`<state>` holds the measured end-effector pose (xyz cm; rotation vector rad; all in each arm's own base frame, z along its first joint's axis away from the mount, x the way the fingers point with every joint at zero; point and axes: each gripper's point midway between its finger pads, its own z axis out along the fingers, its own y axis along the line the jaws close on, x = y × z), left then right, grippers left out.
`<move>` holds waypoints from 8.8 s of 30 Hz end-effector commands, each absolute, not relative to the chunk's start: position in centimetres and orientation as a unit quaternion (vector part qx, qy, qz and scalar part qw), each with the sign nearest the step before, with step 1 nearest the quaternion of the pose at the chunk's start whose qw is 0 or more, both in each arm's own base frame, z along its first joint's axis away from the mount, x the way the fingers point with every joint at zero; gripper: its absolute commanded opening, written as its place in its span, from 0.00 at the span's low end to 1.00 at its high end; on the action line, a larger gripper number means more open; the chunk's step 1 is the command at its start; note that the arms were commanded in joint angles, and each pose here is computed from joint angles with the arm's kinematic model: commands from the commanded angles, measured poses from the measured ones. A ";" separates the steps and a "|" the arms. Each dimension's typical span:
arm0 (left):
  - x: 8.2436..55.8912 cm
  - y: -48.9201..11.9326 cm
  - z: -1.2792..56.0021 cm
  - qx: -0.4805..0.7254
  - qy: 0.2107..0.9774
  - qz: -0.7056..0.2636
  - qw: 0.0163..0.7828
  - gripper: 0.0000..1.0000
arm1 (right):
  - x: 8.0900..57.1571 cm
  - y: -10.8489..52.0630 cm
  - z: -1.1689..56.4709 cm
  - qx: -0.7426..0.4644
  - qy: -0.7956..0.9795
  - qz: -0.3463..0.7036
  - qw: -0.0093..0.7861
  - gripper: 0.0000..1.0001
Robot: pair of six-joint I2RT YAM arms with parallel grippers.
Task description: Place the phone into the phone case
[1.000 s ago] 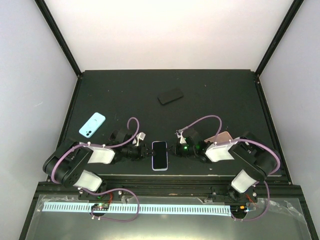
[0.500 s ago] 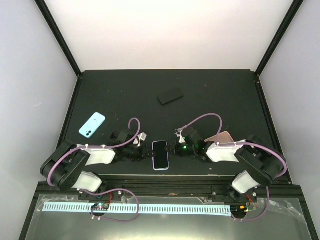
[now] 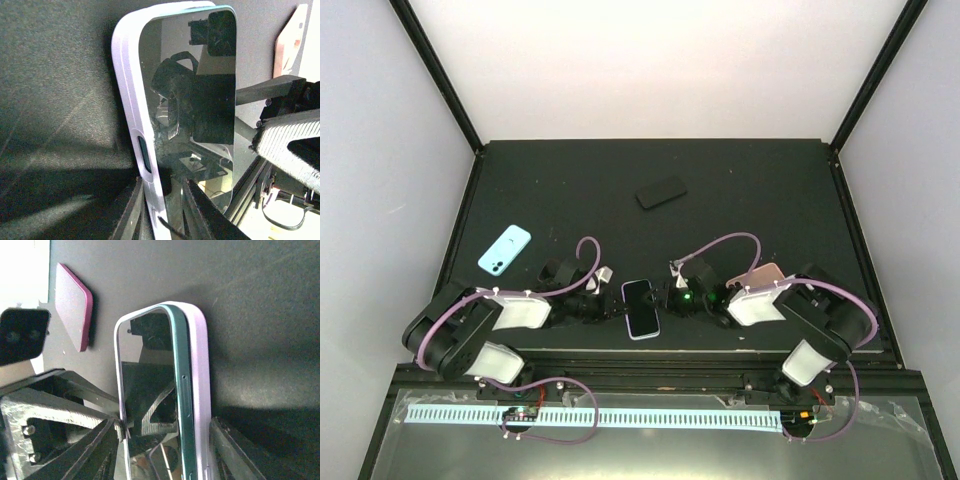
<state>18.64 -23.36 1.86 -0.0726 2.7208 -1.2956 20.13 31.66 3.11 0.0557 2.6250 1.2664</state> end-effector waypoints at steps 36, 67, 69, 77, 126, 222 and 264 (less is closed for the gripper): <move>16.5 -19.1 -2.0 -0.062 0.951 -0.301 0.029 0.23 | 18.7 34.3 9.6 -0.001 0.768 0.635 0.088 0.50; 17.1 -19.1 -0.5 -0.064 0.951 -0.301 0.043 0.30 | 18.3 35.0 7.0 -0.042 0.816 0.573 0.061 0.13; 17.1 -19.2 -0.5 -0.063 0.951 -0.301 0.043 0.31 | 18.4 34.8 6.8 -0.041 0.821 0.567 0.062 0.07; 17.0 -19.1 -1.1 -0.063 0.952 -0.297 0.037 0.33 | 18.8 34.6 6.6 -0.046 0.837 0.540 0.073 0.20; 19.1 -21.1 19.7 0.032 0.752 -0.636 0.173 0.07 | 17.8 33.5 18.9 -0.086 0.702 0.695 0.128 0.38; 19.8 -18.1 16.5 -0.022 0.862 -0.474 0.180 0.99 | 25.8 27.8 17.5 -0.007 0.803 0.553 0.223 0.08; 20.4 -15.1 12.5 -0.050 0.920 -0.351 0.167 0.99 | 42.6 13.0 4.6 0.199 0.912 0.294 0.206 0.47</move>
